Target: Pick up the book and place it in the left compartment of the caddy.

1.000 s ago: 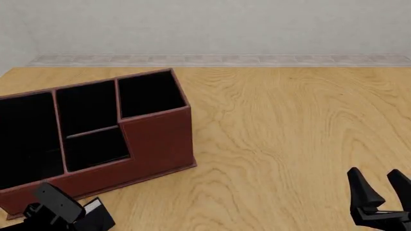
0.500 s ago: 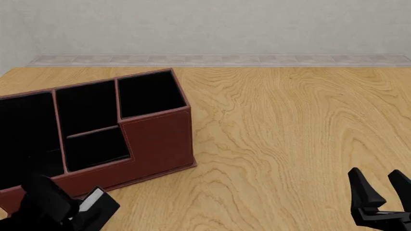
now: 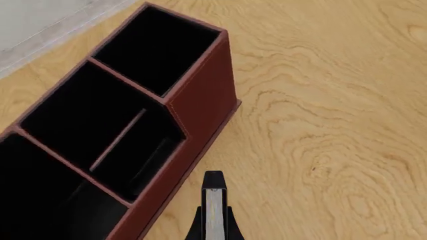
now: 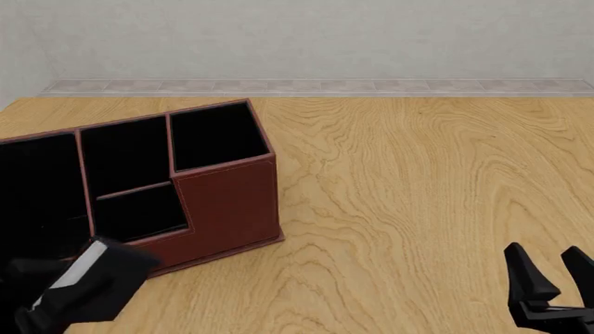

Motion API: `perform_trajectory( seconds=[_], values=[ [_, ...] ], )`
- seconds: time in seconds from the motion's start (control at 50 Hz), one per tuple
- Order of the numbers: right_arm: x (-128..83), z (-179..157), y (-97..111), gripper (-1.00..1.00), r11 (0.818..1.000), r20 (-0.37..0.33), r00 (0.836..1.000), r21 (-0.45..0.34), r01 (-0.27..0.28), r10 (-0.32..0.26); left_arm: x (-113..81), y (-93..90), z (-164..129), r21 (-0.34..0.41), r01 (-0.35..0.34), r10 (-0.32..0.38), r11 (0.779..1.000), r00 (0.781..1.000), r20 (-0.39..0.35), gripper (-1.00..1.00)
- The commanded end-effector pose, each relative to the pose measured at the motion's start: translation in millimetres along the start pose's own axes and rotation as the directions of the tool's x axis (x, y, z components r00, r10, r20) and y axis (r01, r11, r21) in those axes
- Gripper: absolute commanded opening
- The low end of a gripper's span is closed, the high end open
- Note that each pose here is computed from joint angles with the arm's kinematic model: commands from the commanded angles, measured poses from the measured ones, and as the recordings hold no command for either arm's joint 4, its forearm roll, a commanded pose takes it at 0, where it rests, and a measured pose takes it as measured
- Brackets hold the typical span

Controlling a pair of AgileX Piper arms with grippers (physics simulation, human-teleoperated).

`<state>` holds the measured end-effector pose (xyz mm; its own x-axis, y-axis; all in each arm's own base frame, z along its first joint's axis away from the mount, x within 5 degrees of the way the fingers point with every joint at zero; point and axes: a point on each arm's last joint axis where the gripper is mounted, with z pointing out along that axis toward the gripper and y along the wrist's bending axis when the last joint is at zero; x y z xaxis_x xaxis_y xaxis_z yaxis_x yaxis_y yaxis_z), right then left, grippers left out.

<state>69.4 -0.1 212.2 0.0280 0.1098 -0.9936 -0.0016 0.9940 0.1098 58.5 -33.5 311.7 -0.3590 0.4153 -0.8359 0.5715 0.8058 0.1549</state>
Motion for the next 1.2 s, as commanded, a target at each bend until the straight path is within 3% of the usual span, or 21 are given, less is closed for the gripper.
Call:
perform_trajectory(
  seconds=[0.02, 0.1, 0.16, 0.26, 0.32, 0.34, 0.52, 0.56, 0.6, 0.62, 0.66, 0.7, 0.72, 0.74, 0.76, 0.78, 0.84, 1.1, 1.2],
  values=[
    [-0.3, -1.9, 0.1, 1.00, 1.000, 0.008, 1.000, -0.001, -0.011, 0.011, -20.1, 8.0, -45.2, -0.119, 0.001, 0.013, 0.993, 0.993, 0.118, -1.00],
    [-0.4, -2.0, 0.1, 1.00, 1.000, 0.009, 1.000, -0.002, -0.014, 0.014, -32.6, 12.0, -66.4, -0.217, 0.026, 0.011, 0.976, 0.986, 0.165, -1.00],
    [-0.3, -1.9, 0.1, 1.00, 1.000, 0.008, 1.000, -0.002, -0.015, 0.015, -37.0, 12.6, -73.9, -0.241, 0.042, 0.003, 0.970, 0.983, 0.184, -1.00],
    [-0.3, -1.6, 0.2, 1.00, 1.000, 0.007, 1.000, -0.003, -0.017, 0.017, -50.7, 12.6, -100.1, -0.340, 0.087, 0.001, 0.937, 0.968, 0.251, -1.00],
    [-0.3, -1.4, 0.1, 1.00, 1.000, 0.006, 1.000, -0.002, -0.019, 0.019, -58.9, 12.4, -112.1, -0.371, 0.134, -0.026, 0.919, 0.959, 0.282, -1.00],
    [-0.2, -1.5, 0.1, 1.00, 1.000, 0.006, 1.000, -0.003, -0.020, 0.020, -61.2, 14.1, -109.6, -0.351, 0.178, -0.080, 0.919, 0.957, 0.278, -1.00],
    [-0.2, -1.1, 0.2, 1.00, 1.000, 0.004, 1.000, -0.003, -0.026, 0.026, -67.6, 6.3, -138.5, -0.411, 0.168, -0.023, 0.896, 0.942, 0.335, -1.00],
    [-0.2, -1.0, 0.2, 1.00, 1.000, 0.004, 1.000, -0.003, -0.026, 0.026, -67.8, 6.8, -137.7, -0.403, 0.168, -0.027, 0.900, 0.943, 0.332, -1.00],
    [-0.1, -0.9, 0.2, 1.00, 1.000, 0.003, 1.000, -0.003, -0.029, 0.029, -68.9, 7.3, -136.6, -0.421, 0.179, -0.035, 0.889, 0.944, 0.329, -1.00],
    [-0.1, -0.8, 0.2, 1.00, 1.000, 0.003, 1.000, -0.004, -0.029, 0.030, -79.9, 21.4, -113.1, -0.423, 0.176, -0.031, 0.889, 0.944, 0.327, -1.00],
    [-0.1, -0.8, 0.2, 1.00, 1.000, 0.003, 1.000, -0.004, -0.031, 0.031, -85.0, 29.2, -102.3, -0.452, 0.179, -0.038, 0.874, 0.952, 0.305, -1.00],
    [0.0, -0.8, 0.2, 1.00, 0.999, 0.002, 1.000, -0.003, -0.031, 0.031, -83.8, 35.5, -93.1, -0.497, 0.169, -0.043, 0.851, 0.966, 0.255, -1.00],
    [0.0, -0.8, 0.2, 1.00, 0.999, 0.002, 0.999, -0.003, -0.032, 0.032, -83.5, 36.5, -91.4, -0.501, 0.163, -0.041, 0.850, 0.968, 0.246, -1.00],
    [0.0, -0.8, 0.2, 1.00, 0.999, 0.002, 0.999, -0.003, -0.033, 0.033, -81.1, 43.7, -84.1, -0.554, 0.163, -0.060, 0.816, 0.978, 0.200, -1.00],
    [0.0, -0.8, 0.2, 1.00, 0.999, 0.002, 0.999, -0.003, -0.033, 0.033, -79.9, 48.6, -79.4, -0.578, 0.161, -0.072, 0.800, 0.982, 0.174, -1.00],
    [0.0, -0.8, 0.2, 1.00, 0.999, 0.002, 0.999, -0.003, -0.033, 0.033, -82.7, 47.8, -80.7, -0.560, 0.178, -0.080, 0.809, 0.977, 0.195, -1.00],
    [-0.1, -0.6, 0.2, 1.00, 0.999, 0.002, 0.999, -0.003, -0.033, 0.033, -85.3, 52.3, -78.2, -0.568, 0.189, -0.097, 0.801, 0.977, 0.188, -1.00],
    [-0.1, -1.1, 0.1, 1.00, 0.999, 0.004, 0.999, -0.002, -0.033, 0.033, -95.3, 87.2, -61.9, -0.641, 0.258, -0.207, 0.723, 0.966, 0.155, -1.00],
    [-0.1, -1.0, 0.2, 1.00, 0.999, 0.004, 0.999, -0.003, -0.033, 0.033, -94.1, 98.2, -53.4, -0.651, 0.272, -0.238, 0.709, 0.961, 0.142, -1.00]
  ],
)
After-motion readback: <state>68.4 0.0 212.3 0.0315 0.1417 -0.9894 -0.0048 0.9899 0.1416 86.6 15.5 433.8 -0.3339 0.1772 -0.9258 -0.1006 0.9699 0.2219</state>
